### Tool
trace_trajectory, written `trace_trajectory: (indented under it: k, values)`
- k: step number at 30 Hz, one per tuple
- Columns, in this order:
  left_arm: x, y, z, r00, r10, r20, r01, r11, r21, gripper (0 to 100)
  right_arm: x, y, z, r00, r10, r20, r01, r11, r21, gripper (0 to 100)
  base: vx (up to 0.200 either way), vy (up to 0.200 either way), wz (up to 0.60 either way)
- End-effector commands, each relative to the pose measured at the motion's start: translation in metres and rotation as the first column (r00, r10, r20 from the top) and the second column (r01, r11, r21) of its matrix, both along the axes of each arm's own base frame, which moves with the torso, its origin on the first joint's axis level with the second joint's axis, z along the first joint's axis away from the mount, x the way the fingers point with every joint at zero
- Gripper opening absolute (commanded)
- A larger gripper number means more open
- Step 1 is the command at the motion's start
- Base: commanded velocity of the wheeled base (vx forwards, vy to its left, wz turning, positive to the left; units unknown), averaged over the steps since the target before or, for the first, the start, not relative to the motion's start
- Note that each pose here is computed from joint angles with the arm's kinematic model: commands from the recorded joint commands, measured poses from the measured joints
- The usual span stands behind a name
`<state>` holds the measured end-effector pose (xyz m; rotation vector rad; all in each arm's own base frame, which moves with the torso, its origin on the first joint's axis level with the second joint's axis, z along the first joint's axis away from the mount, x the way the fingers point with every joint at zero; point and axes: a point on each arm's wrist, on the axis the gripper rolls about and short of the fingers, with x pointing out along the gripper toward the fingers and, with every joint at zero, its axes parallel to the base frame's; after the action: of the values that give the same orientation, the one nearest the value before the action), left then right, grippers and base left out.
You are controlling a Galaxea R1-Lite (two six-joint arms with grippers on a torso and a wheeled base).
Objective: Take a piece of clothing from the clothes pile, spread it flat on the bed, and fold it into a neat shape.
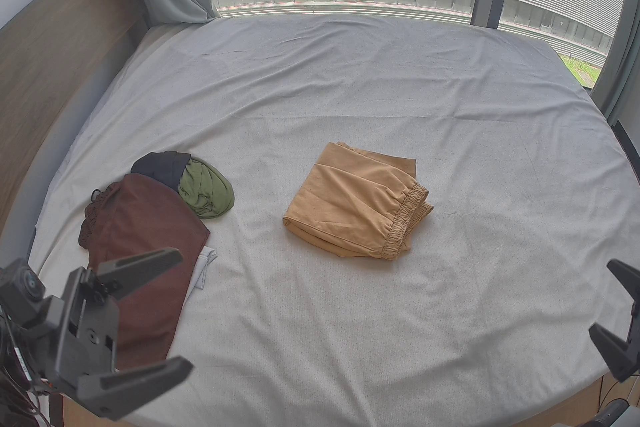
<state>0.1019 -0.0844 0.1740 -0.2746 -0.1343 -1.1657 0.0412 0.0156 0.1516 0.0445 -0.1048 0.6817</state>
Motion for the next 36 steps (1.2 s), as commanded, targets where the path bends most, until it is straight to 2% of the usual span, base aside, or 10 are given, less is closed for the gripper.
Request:
trace_trajectory:
  k: [1,7,11,15,23,27,28,31,33,36]
  values:
    - [-0.026,0.046,0.016,0.951,0.293,0.099,-0.281,0.952,-0.117,100,-0.06,-0.003,-0.031,0.991,-0.026,0.128,0.023,0.999,0.029,100,0.0,0.0,0.0]
    - [-0.049,0.064,0.015,0.885,0.447,0.134,-0.431,0.893,-0.131,100,-0.069,-0.004,-0.059,0.993,-0.115,0.035,0.114,0.993,0.018,100,0.0,0.0,0.0]
    - [-0.078,0.071,-0.002,0.854,0.513,0.089,-0.505,0.857,-0.097,100,-0.065,-0.012,-0.068,0.877,-0.477,-0.053,0.478,0.878,0.006,100,0.0,0.0,0.0]
    - [-0.106,0.074,-0.028,0.794,0.606,0.058,-0.603,0.796,-0.055,100,-0.064,-0.016,-0.069,0.785,-0.617,-0.052,0.618,0.786,-0.008,100,0.0,0.0,0.0]
    - [-0.12,0.073,-0.067,0.676,0.735,0.041,-0.736,0.672,0.086,100,-0.064,-0.015,-0.069,0.8,-0.593,-0.086,0.597,0.801,0.037,100,0.0,0.0,0.0]
    - [-0.118,0.076,-0.08,0.561,0.826,0.05,-0.815,0.541,0.207,100,-0.064,-0.015,-0.069,0.806,-0.583,-0.098,0.589,0.806,0.05,100,0.0,0.0,0.0]
    - [-0.117,0.077,-0.09,0.512,0.856,0.074,-0.826,0.467,0.315,100,-0.064,-0.014,-0.069,0.822,-0.561,-0.095,0.567,0.822,0.048,100,0.0,0.0,0.0]
    - [-0.117,0.079,-0.089,0.451,0.887,0.101,-0.859,0.401,0.317,100,-0.065,-0.012,-0.069,0.873,-0.482,-0.075,0.485,0.874,0.026,100,0.0,0.0,0.0]
    - [-0.117,0.079,-0.089,0.465,0.877,0.123,-0.853,0.407,0.326,100,-0.065,-0.012,-0.068,0.872,-0.486,-0.064,0.488,0.873,0.02,100,0.0,0.0,0.0]
    - [-0.118,0.074,-0.089,0.63,0.756,0.174,-0.758,0.552,0.348,100,-0.065,-0.012,-0.069,0.872,-0.484,-0.074,0.486,0.873,0.023,100,0.0,0.0,0.0]
